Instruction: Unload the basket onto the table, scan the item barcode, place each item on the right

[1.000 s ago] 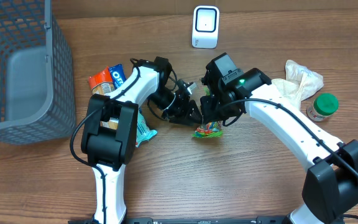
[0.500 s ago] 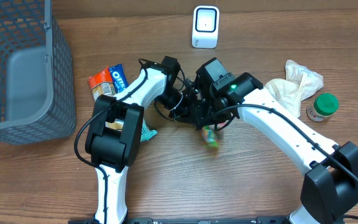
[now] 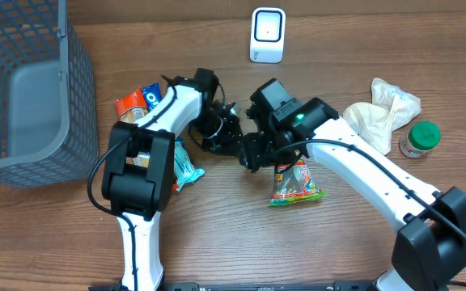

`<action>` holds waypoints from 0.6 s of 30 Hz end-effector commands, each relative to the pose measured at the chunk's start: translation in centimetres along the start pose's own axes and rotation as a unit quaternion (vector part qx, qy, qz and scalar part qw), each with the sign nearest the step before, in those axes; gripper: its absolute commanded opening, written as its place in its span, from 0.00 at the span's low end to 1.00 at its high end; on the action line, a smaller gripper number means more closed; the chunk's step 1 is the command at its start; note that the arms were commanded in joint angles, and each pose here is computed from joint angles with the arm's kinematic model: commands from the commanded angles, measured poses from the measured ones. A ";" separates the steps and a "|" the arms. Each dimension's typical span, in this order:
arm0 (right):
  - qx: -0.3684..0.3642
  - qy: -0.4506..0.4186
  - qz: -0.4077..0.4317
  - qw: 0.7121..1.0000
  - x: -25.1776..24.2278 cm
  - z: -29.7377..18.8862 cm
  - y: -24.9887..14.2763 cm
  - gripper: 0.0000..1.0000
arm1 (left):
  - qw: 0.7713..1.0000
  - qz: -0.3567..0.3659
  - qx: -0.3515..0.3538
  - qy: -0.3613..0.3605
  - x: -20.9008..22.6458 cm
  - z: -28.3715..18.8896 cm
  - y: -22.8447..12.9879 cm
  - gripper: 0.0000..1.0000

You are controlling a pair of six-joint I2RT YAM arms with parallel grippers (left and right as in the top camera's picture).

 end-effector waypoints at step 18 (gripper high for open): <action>0.023 0.008 0.126 0.992 -15.7 -2.9 -1.8 0.18 | 0.999 0.028 0.039 0.005 -4.0 3.6 -2.1 0.04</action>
Point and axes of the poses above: each gripper's point midway between its finger pads, its own z axis out along the fingers, its own x axis along the line the jaws close on, y = z × x, the point moved 4 cm from there along -z, back along the fingers, and after that the axes turned 2 degrees about z, right-handed, at the moved point
